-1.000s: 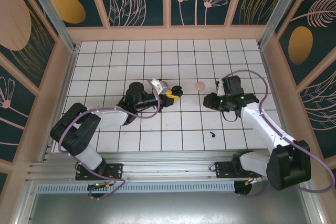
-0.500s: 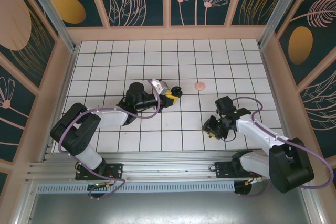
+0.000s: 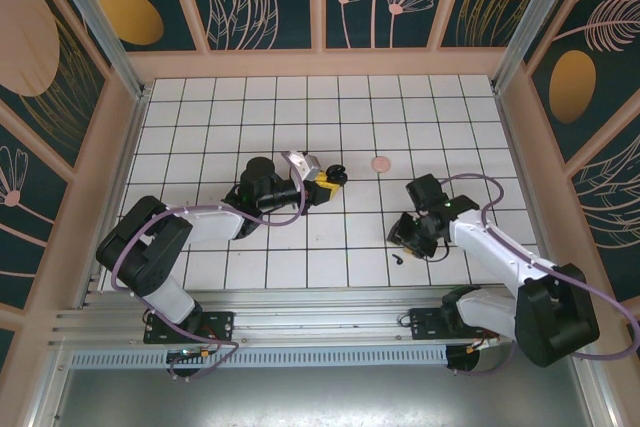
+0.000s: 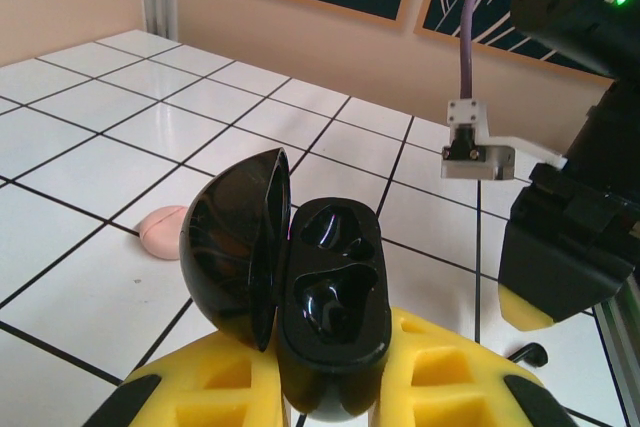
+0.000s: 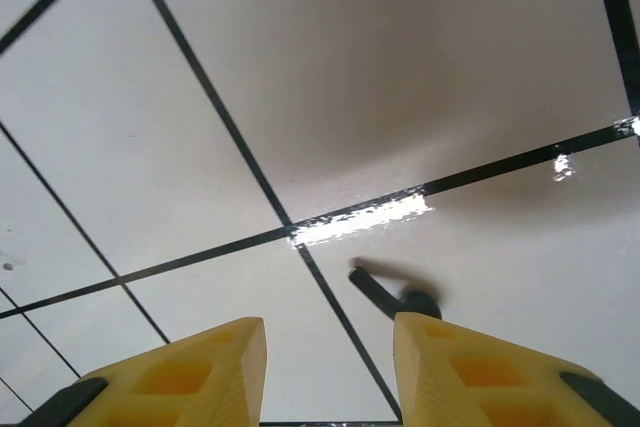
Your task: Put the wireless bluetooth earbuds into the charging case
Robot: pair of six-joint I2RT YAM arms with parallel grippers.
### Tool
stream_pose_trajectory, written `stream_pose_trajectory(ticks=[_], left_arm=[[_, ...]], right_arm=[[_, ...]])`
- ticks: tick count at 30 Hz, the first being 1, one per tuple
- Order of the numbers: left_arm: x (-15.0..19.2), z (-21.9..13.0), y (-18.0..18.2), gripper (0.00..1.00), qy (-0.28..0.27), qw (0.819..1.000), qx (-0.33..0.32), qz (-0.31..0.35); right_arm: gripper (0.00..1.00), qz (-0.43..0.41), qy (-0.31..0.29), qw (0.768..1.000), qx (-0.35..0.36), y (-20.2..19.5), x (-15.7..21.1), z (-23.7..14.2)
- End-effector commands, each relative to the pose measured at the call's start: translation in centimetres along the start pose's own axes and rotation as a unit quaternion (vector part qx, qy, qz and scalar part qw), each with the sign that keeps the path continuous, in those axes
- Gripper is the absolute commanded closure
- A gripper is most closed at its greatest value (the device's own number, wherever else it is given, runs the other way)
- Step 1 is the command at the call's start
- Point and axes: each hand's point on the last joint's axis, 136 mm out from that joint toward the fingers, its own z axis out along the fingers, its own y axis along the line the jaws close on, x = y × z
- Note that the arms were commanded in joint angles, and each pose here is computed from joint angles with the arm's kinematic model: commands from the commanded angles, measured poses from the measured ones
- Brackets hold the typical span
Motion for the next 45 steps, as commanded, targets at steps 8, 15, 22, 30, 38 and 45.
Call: stream_pose_trajectory(ticks=[8,15,22,30,38,45], left_arm=[[0.1,0.1,-0.2,0.87,-0.001,1.000,0.007,0.012],[0.0,0.1,-0.3,0.87,-0.001,1.000,0.007,0.013],[0.1,0.1,-0.2,0.87,0.000,1.000,0.007,0.011],[0.2,-0.1,-0.2,0.87,0.003,1.000,0.002,0.015],[0.0,0.0,-0.1,0.87,0.002,1.000,0.002,0.015],[-0.1,0.1,-0.2,0.87,0.001,1.000,0.003,0.016]], right_arm=[[0.63,0.014,0.071,0.997,-0.006,-0.1,4.3,1.7],[0.61,0.016,0.086,0.996,0.028,-1.7,4.8,2.8],[0.56,0.016,0.061,0.997,0.054,-2.9,3.4,3.3],[0.60,0.015,0.013,1.000,0.017,-1.8,0.6,3.1],[0.62,0.004,-0.019,1.000,-0.023,-0.5,-1.5,2.8],[0.60,0.010,-0.032,0.999,0.021,-1.3,-1.9,0.7]])
